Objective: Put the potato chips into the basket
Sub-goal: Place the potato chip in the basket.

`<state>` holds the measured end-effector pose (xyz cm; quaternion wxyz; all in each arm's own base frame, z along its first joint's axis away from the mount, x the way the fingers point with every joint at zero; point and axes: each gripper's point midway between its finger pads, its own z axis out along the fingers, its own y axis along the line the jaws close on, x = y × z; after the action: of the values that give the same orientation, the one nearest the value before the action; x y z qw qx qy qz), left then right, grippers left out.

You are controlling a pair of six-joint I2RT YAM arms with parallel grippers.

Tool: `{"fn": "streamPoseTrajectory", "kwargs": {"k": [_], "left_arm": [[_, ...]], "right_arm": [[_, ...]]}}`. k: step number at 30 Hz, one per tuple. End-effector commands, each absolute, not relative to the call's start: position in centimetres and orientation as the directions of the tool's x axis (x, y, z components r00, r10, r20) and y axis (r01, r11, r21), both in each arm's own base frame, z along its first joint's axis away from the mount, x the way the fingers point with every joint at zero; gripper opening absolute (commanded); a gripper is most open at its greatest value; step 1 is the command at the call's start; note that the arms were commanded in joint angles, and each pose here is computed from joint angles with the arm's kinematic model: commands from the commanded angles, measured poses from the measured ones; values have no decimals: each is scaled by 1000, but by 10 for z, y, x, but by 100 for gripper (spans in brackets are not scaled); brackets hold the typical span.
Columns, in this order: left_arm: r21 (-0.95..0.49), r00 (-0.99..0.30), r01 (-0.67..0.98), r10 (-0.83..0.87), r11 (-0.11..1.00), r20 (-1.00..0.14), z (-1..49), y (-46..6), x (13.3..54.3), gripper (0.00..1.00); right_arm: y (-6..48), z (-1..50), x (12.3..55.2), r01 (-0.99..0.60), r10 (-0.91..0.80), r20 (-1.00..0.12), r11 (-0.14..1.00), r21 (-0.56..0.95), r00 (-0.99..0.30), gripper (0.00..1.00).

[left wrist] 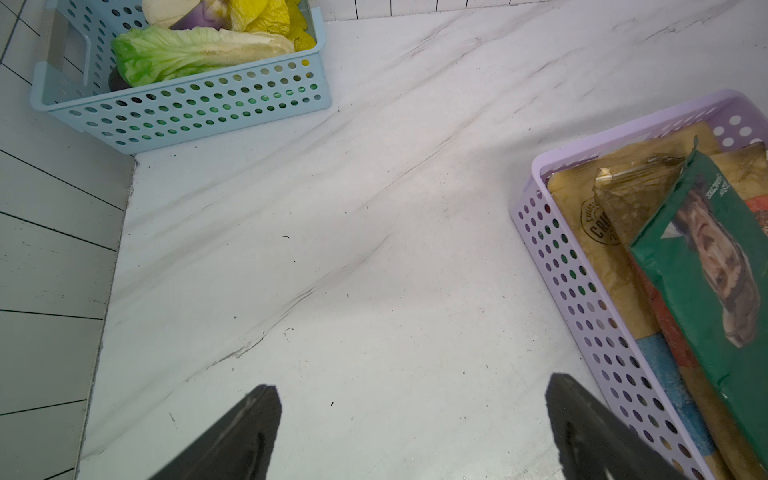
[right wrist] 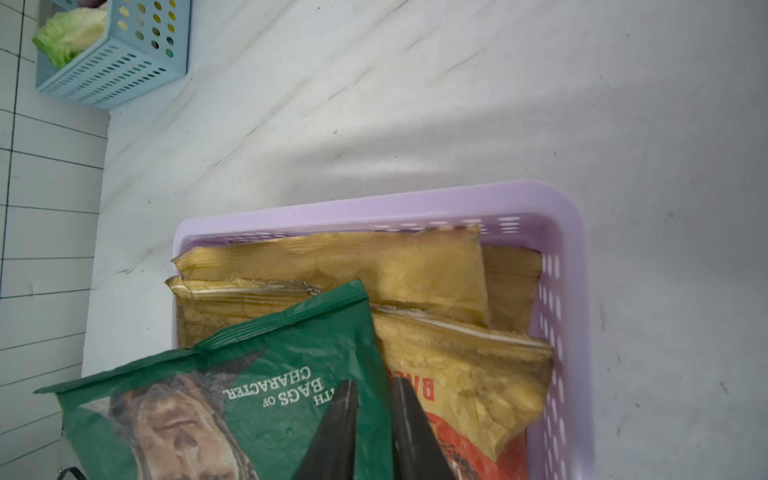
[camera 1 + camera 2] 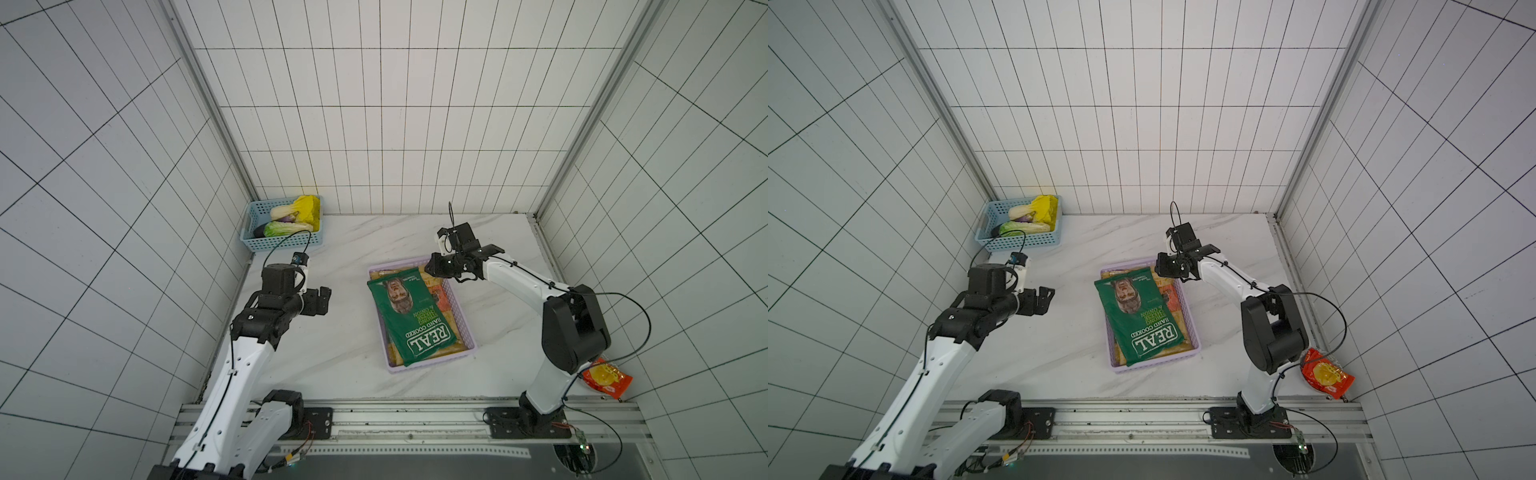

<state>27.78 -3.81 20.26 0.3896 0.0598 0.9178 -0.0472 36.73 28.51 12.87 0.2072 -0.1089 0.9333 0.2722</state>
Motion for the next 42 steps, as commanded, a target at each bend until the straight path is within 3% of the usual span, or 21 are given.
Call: {"fn": "streamPoseTrajectory", "kwargs": {"k": [1,12,21,27,42], "left_arm": [[-32,-679,147,77,989,-731,203,-37,280,98],[-29,-679,143,77,989,-730,203,-36,280,98],[-32,-678,147,77,989,-731,204,-37,280,98],[-31,-677,147,78,989,-732,204,-37,280,98],[-31,-675,148,78,989,-733,205,-37,280,98]], "right_arm": [[306,129,361,-371,-161,-426,798,475,-890,31],[324,102,360,-354,-198,-342,797,489,-918,35],[311,93,362,-345,-194,-371,848,402,-908,19],[307,98,363,-351,-202,-393,866,357,-897,1],[284,132,367,-331,-167,-486,903,273,-858,0]]}}
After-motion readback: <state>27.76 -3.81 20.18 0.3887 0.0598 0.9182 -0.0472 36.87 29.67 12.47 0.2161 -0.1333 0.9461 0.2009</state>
